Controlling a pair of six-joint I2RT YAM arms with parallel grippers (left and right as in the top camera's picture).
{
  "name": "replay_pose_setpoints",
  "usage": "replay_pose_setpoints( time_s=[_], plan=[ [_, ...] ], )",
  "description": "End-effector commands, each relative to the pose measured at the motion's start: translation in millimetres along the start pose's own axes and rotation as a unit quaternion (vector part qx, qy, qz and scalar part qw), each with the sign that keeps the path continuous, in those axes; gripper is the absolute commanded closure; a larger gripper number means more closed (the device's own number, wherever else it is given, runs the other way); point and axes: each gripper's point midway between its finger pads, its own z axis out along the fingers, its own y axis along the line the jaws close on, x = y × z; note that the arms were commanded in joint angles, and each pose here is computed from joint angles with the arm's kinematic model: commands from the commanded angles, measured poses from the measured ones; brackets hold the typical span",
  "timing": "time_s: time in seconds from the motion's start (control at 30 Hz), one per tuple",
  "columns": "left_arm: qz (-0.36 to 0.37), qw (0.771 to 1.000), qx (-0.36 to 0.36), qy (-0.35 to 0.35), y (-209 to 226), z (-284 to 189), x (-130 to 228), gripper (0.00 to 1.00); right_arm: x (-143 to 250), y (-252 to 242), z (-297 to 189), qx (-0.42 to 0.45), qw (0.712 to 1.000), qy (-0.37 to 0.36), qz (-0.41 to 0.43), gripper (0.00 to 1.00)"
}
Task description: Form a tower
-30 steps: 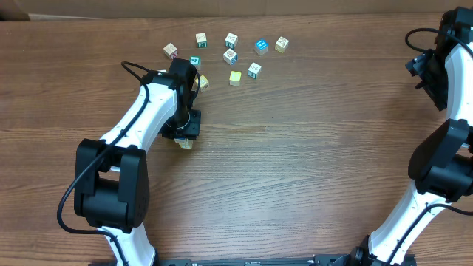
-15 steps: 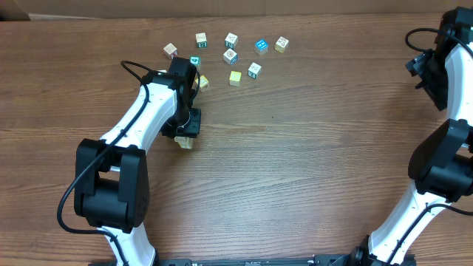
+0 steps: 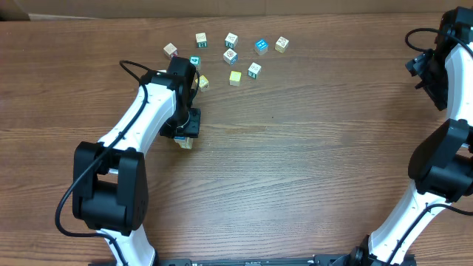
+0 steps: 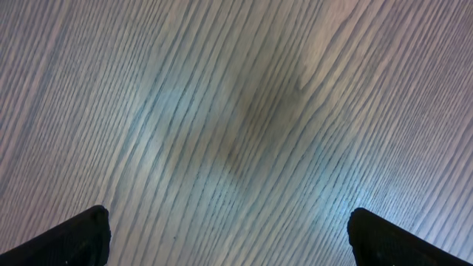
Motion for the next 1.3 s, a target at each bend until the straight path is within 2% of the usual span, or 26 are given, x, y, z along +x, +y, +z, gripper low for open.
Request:
replay_pose_setpoints(
  time_s=[0.0, 0.27, 0.4, 0.93, 1.27],
  plan=[
    [-0.001, 1.000, 0.001, -0.012, -0.7, -11.8, 1.7, 0.51, -13.0, 0.4, -27.5, -0.022, 0.999, -0.029, 0.009, 0.00],
    [-0.002, 1.000, 0.001, -0.011, -0.6, -11.9, 2.0, 0.51, -13.0, 0.4, -27.5, -0.022, 0.999, -0.029, 0.009, 0.00],
    [-0.001, 1.000, 0.001, -0.012, -0.6, -11.9, 1.9, 0.56, -13.0, 0.4, -27.6, -0.022, 0.999, -0.029, 0.009, 0.00],
    [-0.002, 0.999, 0.005, -0.034, -2.6, -31.9, -11.9, 0.51, -13.0, 0.4, -27.6, -0.022, 0.999, -0.029, 0.009, 0.00],
    [-0.002, 0.999, 0.005, -0.033, -2.3, -38.0, -10.2, 0.58, -13.0, 0.4, -27.5, -0.022, 0.999, -0.029, 0.009, 0.00]
  ],
)
